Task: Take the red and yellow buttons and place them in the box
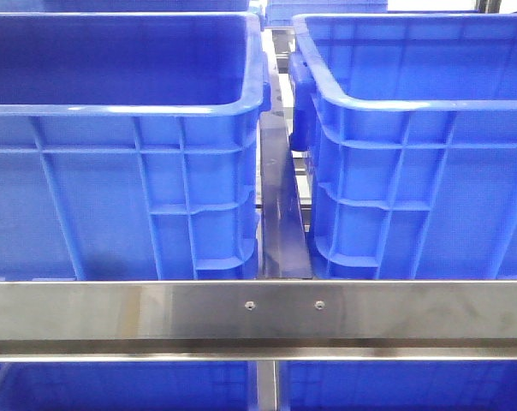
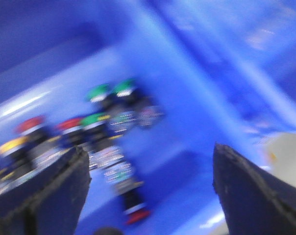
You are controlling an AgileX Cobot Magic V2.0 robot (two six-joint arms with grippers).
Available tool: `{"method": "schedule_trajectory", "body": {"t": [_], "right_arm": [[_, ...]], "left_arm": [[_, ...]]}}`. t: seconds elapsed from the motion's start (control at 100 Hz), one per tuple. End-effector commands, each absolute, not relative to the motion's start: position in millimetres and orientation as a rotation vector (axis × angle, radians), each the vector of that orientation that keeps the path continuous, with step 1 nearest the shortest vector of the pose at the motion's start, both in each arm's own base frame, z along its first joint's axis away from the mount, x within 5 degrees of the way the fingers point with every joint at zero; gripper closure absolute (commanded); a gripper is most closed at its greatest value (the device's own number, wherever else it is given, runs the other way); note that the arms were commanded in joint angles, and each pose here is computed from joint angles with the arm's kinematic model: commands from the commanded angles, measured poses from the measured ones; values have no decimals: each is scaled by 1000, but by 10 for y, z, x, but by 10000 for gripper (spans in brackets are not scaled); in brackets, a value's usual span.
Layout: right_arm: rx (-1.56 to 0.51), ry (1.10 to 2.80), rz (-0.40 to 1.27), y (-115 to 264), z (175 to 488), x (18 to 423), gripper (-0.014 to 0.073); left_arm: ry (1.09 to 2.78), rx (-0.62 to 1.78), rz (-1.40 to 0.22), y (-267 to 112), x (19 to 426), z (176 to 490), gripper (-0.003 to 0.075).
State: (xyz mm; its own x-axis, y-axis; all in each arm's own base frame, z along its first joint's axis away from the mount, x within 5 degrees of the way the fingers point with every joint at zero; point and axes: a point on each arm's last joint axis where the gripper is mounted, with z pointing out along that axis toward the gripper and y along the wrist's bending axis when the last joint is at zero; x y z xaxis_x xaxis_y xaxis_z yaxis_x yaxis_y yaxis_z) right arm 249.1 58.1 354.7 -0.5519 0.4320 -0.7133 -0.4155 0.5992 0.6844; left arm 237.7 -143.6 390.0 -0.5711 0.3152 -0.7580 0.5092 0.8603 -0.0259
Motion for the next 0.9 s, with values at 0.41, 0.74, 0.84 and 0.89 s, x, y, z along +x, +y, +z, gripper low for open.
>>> {"method": "schedule_trajectory", "body": {"t": [0.41, 0.74, 0.84, 0.89], "right_arm": [[8, 1782, 1081, 553, 3726, 2468, 422], [7, 1780, 1030, 531, 3716, 2486, 422], [21, 1774, 976, 499, 3711, 2510, 422], [32, 1770, 936, 475, 3707, 2528, 422]], "left_arm": [[1983, 220, -236, -488, 1659, 3878, 225], [1880, 156, -234, -271, 1057, 3677, 225], [1864, 155, -234, -247, 966, 3627, 225], [1860, 154, -234, -242, 944, 3612, 226]]}}
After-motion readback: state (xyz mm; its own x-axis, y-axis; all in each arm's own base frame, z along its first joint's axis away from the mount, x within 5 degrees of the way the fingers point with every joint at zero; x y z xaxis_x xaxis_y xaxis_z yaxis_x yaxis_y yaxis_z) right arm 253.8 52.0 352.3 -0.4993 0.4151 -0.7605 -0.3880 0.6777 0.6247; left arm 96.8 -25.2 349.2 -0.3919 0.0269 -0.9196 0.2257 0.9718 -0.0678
